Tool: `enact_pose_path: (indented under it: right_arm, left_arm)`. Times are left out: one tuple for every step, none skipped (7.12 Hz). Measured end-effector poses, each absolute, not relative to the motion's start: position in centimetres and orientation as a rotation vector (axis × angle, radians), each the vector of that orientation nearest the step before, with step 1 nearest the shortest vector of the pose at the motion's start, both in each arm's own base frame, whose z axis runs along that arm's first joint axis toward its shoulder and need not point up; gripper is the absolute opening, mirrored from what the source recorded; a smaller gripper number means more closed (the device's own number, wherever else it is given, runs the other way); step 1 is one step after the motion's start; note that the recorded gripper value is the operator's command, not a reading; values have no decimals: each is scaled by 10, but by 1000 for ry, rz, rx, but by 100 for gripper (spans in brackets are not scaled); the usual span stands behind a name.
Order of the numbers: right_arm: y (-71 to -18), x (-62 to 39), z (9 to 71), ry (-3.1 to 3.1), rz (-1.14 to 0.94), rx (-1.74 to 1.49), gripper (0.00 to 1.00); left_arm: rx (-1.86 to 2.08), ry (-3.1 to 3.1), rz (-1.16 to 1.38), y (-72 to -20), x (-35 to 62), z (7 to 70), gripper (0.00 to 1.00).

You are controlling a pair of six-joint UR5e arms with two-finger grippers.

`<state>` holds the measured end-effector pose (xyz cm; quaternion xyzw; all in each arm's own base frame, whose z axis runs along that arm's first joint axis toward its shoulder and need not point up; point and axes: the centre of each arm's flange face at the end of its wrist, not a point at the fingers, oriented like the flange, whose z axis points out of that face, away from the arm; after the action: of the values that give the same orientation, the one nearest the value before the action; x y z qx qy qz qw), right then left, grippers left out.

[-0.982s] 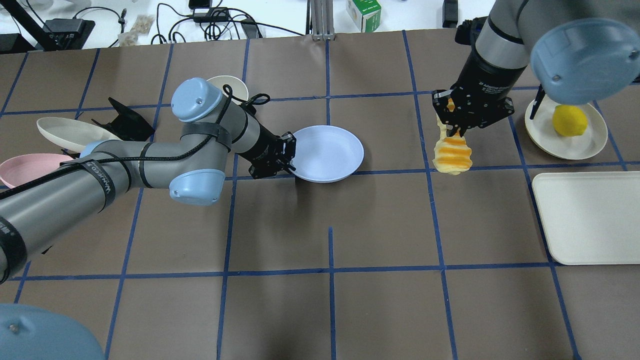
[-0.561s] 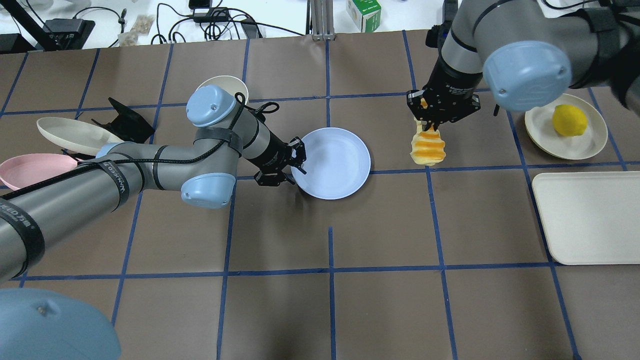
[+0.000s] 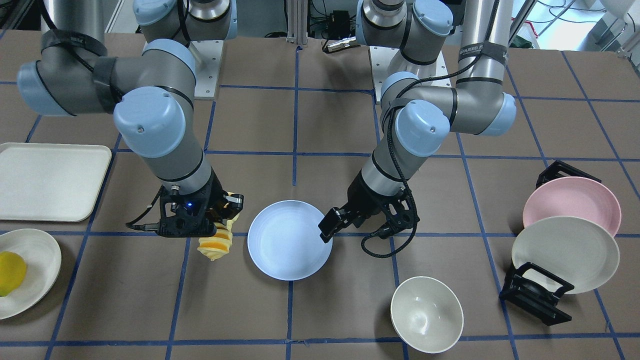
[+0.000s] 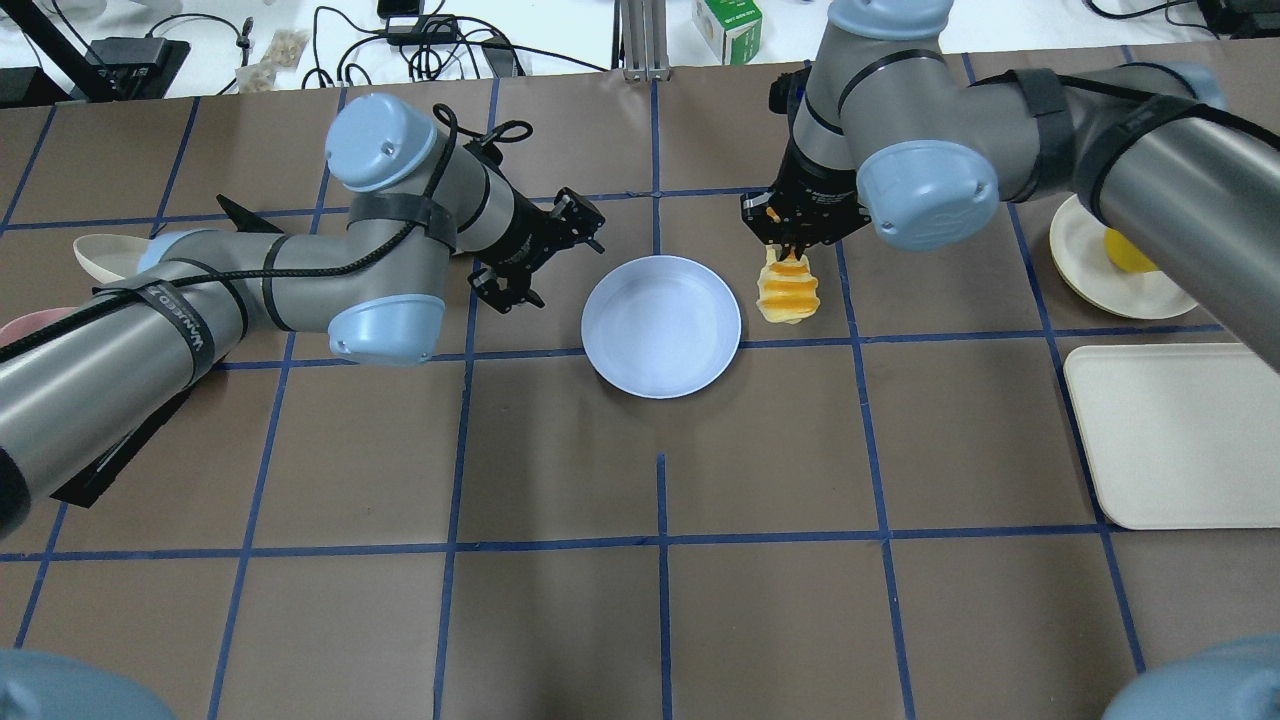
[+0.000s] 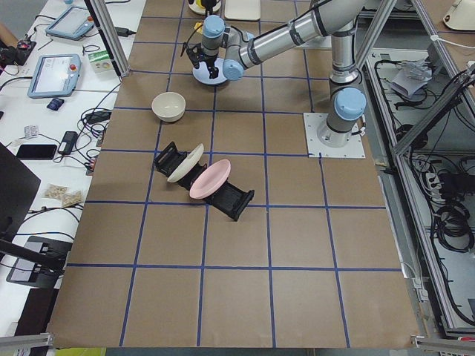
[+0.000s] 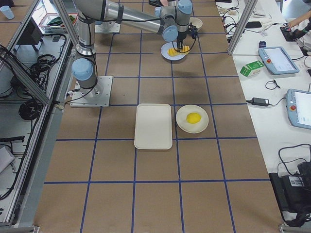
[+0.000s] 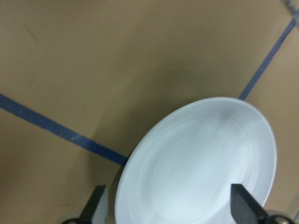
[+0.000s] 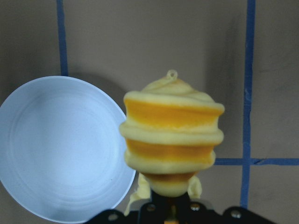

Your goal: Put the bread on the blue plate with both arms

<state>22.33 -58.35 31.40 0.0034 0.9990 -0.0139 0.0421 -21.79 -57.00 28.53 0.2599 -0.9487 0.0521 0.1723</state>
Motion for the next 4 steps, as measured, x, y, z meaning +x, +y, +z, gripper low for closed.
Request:
enact_pose_path:
  right_arm:
    - [-585, 239, 302, 3055, -47, 24, 0]
    - [-586, 263, 291, 3051, -51, 36, 0]
    - [-583, 293, 280, 3052, -40, 46, 0]
    - [-577, 320, 268, 3055, -23, 51, 0]
  left_arm:
    - [645, -2783, 172, -578, -205, 316, 100]
    - [562, -2885, 176, -581, -193, 354, 100]
    - [503, -2947, 144, -580, -186, 391, 100]
    - [440, -3003, 125, -578, -181, 426, 100]
